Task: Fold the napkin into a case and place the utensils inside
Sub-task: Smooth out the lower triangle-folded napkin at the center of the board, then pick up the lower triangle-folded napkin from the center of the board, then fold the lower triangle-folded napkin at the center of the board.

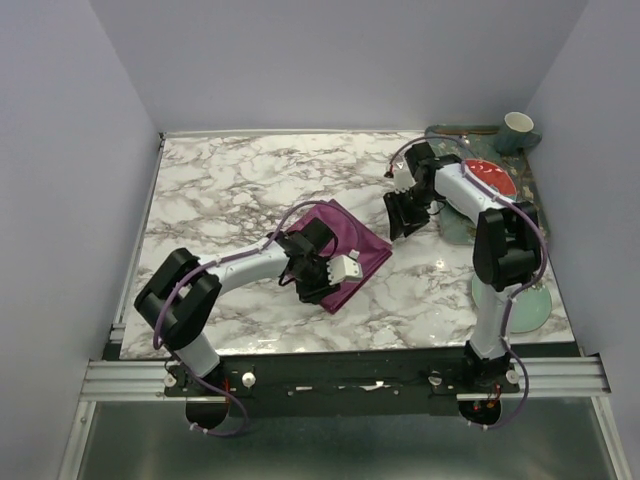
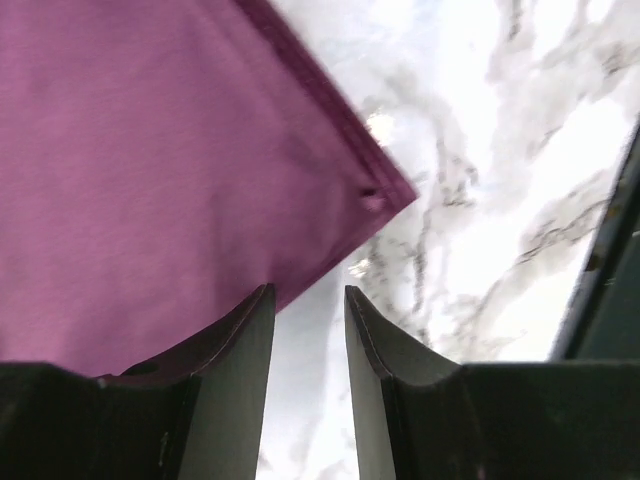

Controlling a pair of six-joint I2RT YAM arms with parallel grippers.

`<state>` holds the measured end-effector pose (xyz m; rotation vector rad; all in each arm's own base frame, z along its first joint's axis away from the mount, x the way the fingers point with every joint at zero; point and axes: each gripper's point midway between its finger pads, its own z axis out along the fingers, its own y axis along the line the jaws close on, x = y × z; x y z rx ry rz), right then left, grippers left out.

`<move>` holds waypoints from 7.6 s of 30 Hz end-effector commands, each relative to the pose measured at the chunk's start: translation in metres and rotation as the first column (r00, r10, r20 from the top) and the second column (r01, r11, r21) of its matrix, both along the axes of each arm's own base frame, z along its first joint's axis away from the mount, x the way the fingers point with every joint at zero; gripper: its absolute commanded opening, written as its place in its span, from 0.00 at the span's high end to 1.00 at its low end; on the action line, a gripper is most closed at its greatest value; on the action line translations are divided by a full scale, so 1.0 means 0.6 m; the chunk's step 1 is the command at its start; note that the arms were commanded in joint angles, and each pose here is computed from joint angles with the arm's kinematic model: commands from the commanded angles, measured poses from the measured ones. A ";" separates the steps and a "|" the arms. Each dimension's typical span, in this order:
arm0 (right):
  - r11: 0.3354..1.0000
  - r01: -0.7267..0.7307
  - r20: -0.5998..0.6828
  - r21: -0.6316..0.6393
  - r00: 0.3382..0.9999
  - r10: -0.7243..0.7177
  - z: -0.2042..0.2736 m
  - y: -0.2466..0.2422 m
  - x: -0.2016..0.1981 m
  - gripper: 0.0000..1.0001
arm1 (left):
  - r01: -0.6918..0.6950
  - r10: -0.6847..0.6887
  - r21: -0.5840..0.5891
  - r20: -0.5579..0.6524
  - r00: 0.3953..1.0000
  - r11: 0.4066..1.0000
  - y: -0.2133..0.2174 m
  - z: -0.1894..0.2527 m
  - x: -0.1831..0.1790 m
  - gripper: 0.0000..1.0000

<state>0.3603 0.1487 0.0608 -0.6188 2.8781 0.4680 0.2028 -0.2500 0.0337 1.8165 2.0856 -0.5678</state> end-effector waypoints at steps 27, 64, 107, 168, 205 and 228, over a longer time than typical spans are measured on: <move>0.950 0.218 -0.310 0.223 0.940 -0.143 -0.045 0.033 -0.078 0.30 | -0.276 0.289 0.125 -0.101 0.952 0.953 0.048 -0.020 0.109 0.57; 0.939 0.216 -0.345 0.268 0.932 -0.116 -0.093 0.035 -0.031 0.49 | -0.382 0.405 0.138 -0.374 0.834 0.914 -0.024 -0.014 -0.019 0.55; 0.937 -0.331 0.091 0.115 0.942 0.322 0.001 0.125 -0.066 0.99 | -0.687 0.487 -0.397 -0.497 0.718 0.609 0.026 0.211 0.109 0.33; 0.009 -0.866 0.425 -0.499 -0.236 0.874 -0.030 0.133 -0.247 0.99 | 0.276 -0.195 -0.237 0.316 0.928 0.931 0.034 0.089 0.280 0.44; 0.049 -0.883 0.433 -0.466 -0.180 0.883 -0.024 0.116 -0.268 0.99 | 0.386 -0.362 -0.060 0.244 0.900 0.920 0.061 0.048 0.154 1.00; 0.618 -0.777 0.562 -0.125 0.458 0.689 0.073 0.086 -0.255 0.61 | 0.349 -0.351 0.041 0.129 0.927 0.936 0.093 -0.018 0.104 0.94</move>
